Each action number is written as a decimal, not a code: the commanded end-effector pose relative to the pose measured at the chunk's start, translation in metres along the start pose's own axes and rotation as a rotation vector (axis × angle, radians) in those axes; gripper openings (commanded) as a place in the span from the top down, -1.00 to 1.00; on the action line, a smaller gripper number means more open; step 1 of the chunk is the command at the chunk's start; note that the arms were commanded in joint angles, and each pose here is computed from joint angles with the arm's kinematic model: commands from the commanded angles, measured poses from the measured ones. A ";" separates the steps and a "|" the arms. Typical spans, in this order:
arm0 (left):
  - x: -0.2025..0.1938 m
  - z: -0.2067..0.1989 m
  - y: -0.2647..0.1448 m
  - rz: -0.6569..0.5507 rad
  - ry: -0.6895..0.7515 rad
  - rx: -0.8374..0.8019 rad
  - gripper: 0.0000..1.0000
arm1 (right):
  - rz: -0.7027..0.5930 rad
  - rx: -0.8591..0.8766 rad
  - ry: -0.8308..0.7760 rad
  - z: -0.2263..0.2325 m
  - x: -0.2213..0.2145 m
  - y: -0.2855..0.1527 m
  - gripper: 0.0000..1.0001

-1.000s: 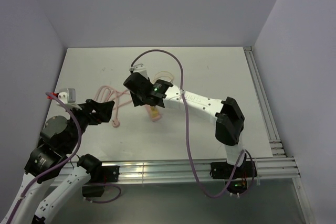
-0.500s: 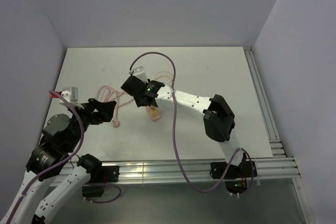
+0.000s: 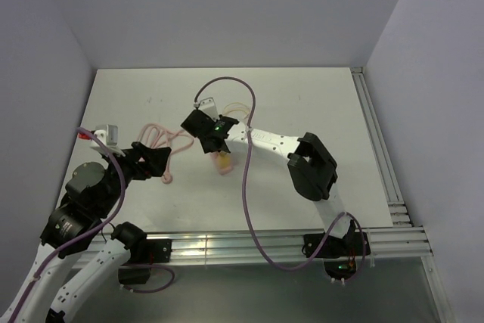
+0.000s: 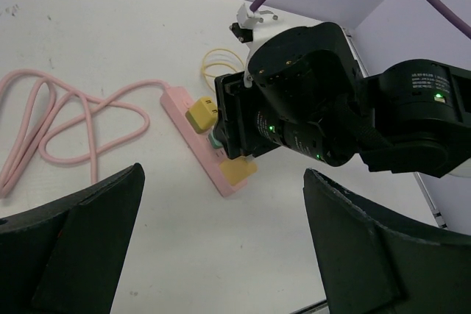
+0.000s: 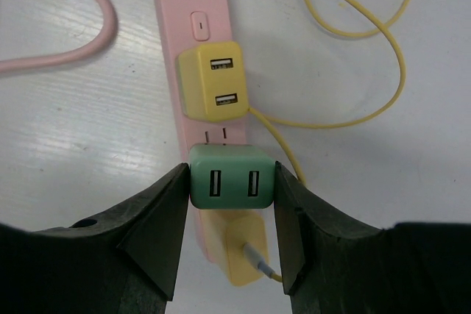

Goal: Insert the plug

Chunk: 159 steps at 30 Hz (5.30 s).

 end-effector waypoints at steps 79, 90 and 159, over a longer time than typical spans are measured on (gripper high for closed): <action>-0.179 0.072 0.148 0.475 -0.452 0.197 0.98 | -0.137 0.225 0.011 -0.009 -0.010 0.006 1.00; -0.194 0.075 0.162 0.524 -0.466 0.173 0.99 | -0.147 0.248 0.026 0.002 -0.006 0.004 1.00; -0.206 0.081 0.171 0.588 -0.503 0.146 0.99 | 0.105 0.135 -0.056 0.031 -0.079 0.062 1.00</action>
Point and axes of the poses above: each gripper's point midway between its finger pads, its own y axis out along the fingers, its own z axis along the line the jaws close on, x = y × z, the point moved 8 cm from there along -y, back along the fingers, and after that the axes turned 8 degrees about -y, right-handed, at the moved point
